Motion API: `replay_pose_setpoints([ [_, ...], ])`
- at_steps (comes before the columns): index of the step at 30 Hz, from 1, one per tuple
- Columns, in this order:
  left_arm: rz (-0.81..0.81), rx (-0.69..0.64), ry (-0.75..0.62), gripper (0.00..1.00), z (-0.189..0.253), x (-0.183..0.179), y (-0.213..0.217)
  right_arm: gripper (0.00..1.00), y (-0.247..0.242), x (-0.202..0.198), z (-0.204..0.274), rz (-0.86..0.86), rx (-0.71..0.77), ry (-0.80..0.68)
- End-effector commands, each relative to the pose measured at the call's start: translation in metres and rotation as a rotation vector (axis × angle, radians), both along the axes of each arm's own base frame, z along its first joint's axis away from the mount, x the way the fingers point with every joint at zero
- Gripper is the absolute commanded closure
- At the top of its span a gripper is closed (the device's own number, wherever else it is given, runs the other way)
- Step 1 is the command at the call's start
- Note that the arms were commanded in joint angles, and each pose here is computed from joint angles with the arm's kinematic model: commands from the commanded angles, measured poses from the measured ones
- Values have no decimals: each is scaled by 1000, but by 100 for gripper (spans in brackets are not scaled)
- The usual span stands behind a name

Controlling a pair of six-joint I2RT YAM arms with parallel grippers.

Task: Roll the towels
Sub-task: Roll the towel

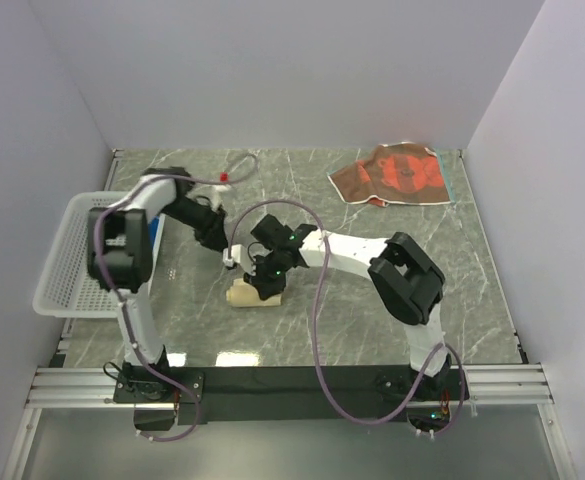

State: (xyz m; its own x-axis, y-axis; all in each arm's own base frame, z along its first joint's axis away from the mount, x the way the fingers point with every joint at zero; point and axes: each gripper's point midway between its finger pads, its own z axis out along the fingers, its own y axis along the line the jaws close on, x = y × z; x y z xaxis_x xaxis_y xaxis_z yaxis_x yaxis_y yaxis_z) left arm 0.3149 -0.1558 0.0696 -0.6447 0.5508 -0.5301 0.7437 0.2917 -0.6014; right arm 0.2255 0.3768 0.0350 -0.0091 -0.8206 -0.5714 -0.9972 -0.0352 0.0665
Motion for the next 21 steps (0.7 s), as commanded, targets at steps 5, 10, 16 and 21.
replay_pose_setpoints([
  [5, 166, -40, -385, 50, 90, 29, 42, 100, -29, -68, -25, -58, -124, 761],
  [10, 123, 55, -537, 43, 74, -17, 51, 100, -33, -61, -35, -102, -159, 943],
  [16, -90, 231, -835, 39, 36, -71, 28, 100, -28, -48, -52, -160, -176, 1007],
  [21, -277, 198, -1035, 30, 24, -106, -14, 100, -30, -45, -60, -207, -198, 1107],
])
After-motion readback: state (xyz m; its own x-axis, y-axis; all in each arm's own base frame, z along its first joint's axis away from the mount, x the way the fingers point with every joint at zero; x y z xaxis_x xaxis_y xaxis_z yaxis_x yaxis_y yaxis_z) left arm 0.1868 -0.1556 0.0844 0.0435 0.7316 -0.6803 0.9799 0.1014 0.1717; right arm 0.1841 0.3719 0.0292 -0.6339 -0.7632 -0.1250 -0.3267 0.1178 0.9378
